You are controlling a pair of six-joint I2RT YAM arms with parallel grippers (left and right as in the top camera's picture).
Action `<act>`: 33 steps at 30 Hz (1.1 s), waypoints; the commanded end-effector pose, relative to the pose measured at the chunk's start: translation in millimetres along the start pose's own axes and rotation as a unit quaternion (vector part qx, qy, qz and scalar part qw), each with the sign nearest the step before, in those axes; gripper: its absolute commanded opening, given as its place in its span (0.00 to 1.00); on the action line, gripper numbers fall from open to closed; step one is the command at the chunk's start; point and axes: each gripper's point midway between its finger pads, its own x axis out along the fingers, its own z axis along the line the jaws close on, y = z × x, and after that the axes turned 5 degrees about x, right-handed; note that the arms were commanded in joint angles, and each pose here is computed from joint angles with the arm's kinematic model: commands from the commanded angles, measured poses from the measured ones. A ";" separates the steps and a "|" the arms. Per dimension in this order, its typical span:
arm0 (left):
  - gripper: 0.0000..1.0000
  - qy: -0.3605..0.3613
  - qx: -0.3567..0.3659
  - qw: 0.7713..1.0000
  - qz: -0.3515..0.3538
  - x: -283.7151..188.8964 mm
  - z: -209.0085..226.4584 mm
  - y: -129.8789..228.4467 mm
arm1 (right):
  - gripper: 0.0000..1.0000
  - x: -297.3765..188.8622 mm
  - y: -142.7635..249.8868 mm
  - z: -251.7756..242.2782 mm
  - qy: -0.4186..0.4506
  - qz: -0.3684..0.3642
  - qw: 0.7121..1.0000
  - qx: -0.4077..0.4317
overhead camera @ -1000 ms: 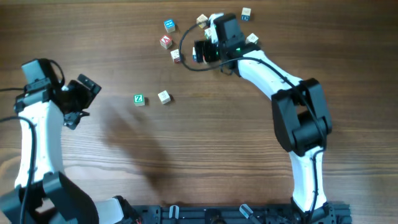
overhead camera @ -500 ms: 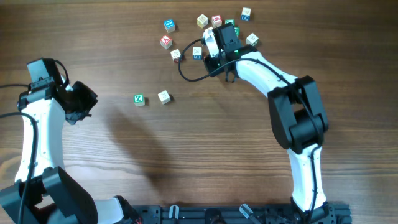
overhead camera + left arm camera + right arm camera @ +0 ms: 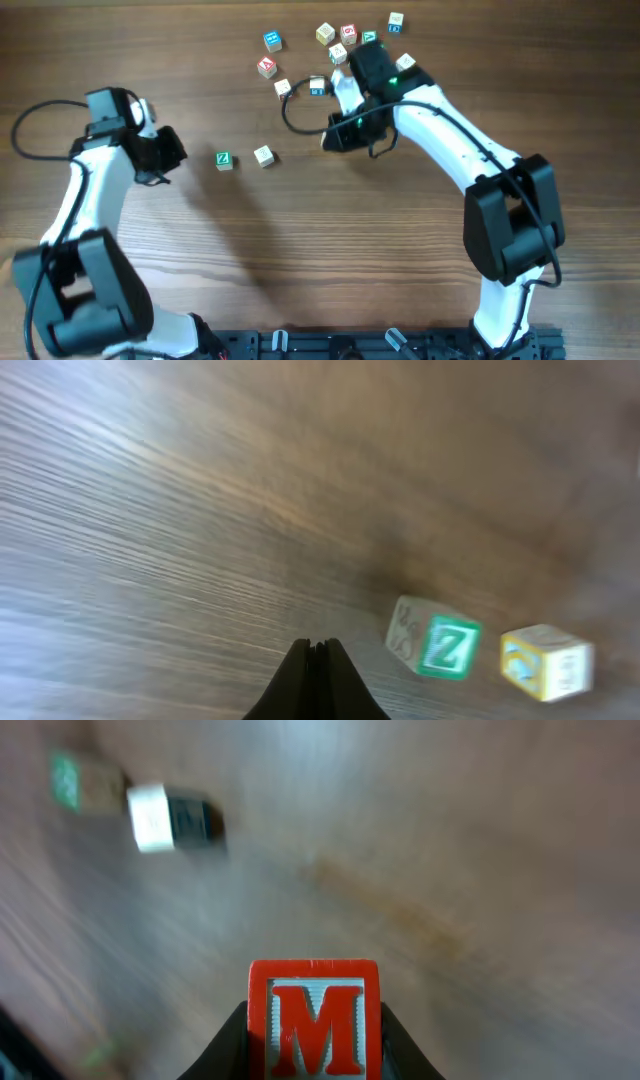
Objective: Form a circle
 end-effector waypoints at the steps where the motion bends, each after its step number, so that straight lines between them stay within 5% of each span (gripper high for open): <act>1: 0.04 -0.006 0.026 0.998 0.053 39.2 -5.0 24.1 | 0.04 21.8 26.1 10.2 -0.019 0.037 0.999 0.008; 16: 0.04 0.043 0.076 0.995 0.053 85.3 -34.8 25.0 | 0.04 77.0 81.9 8.5 -0.028 0.071 0.996 0.045; 19: 0.04 0.103 0.106 0.987 0.060 82.0 -54.0 30.0 | 0.04 74.8 87.5 37.9 -0.102 0.087 0.991 0.018; 25: 0.04 0.108 0.105 0.986 0.068 81.2 -55.0 33.8 | 0.05 81.3 91.1 92.0 -0.175 0.075 0.979 -0.068; 29: 0.04 0.108 0.105 0.986 0.068 81.1 -55.3 34.0 | 0.14 96.7 75.2 98.1 -0.121 0.020 0.987 -0.103; 33: 0.04 0.109 0.105 0.986 0.068 81.1 -55.4 33.8 | 0.43 99.8 63.3 92.0 -0.090 -0.004 0.994 -0.062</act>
